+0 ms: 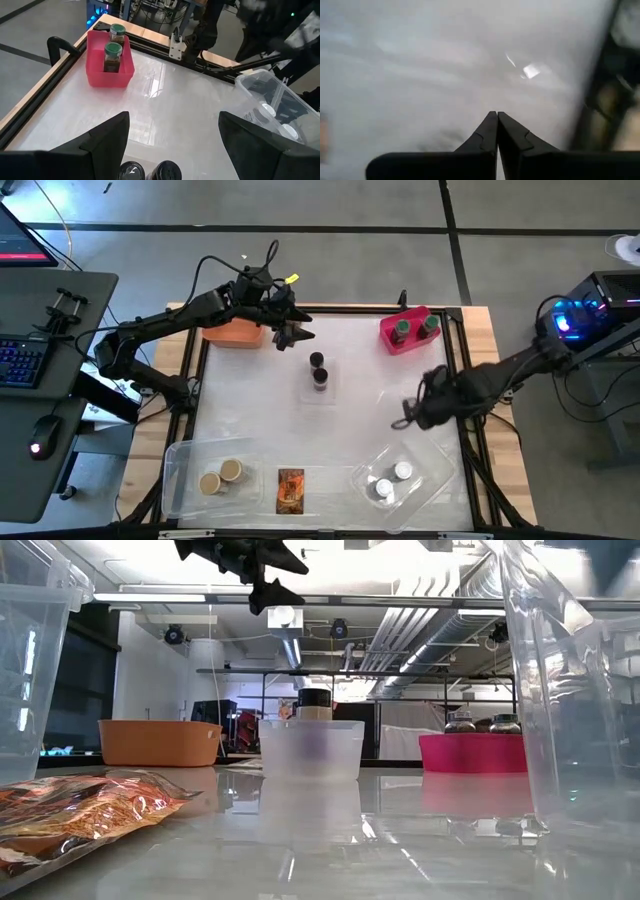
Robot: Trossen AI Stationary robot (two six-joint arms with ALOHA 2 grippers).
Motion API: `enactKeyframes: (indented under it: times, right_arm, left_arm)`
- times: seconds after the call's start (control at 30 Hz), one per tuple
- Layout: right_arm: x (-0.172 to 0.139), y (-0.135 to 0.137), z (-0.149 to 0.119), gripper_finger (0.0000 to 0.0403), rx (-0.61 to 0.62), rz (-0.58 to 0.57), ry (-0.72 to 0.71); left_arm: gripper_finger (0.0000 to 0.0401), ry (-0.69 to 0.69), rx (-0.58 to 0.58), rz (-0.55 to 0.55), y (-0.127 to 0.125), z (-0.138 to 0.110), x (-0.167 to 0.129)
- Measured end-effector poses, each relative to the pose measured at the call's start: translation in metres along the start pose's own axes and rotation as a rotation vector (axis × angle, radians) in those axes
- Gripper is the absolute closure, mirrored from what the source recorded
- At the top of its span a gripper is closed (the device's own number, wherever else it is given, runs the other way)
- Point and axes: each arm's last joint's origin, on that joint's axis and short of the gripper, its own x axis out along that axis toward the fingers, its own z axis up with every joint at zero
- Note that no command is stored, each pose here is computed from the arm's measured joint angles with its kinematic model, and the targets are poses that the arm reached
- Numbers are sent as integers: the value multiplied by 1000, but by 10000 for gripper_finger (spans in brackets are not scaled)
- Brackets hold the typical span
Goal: Sort spices by type
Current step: Adjust the right transparent bin
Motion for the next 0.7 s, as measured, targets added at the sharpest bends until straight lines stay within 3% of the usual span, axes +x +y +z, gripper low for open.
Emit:
enactKeyframes:
  times: [0.13,0.23,0.47,0.7]
  right_arm:
    - [-13,19,20,403,-15,184,-103]
    - [-6,37,32,403,-71,227,-90]
    - [30,77,43,403,-298,212,103]
    - [47,83,33,403,-392,127,205]
  left_arm:
    - [107,-1,0,0,0,0,0]
    - [107,0,-1,0,0,0,0]
    - [107,25,-49,-37,-3,-2,1]
    - [107,106,-40,-102,-18,-11,6]
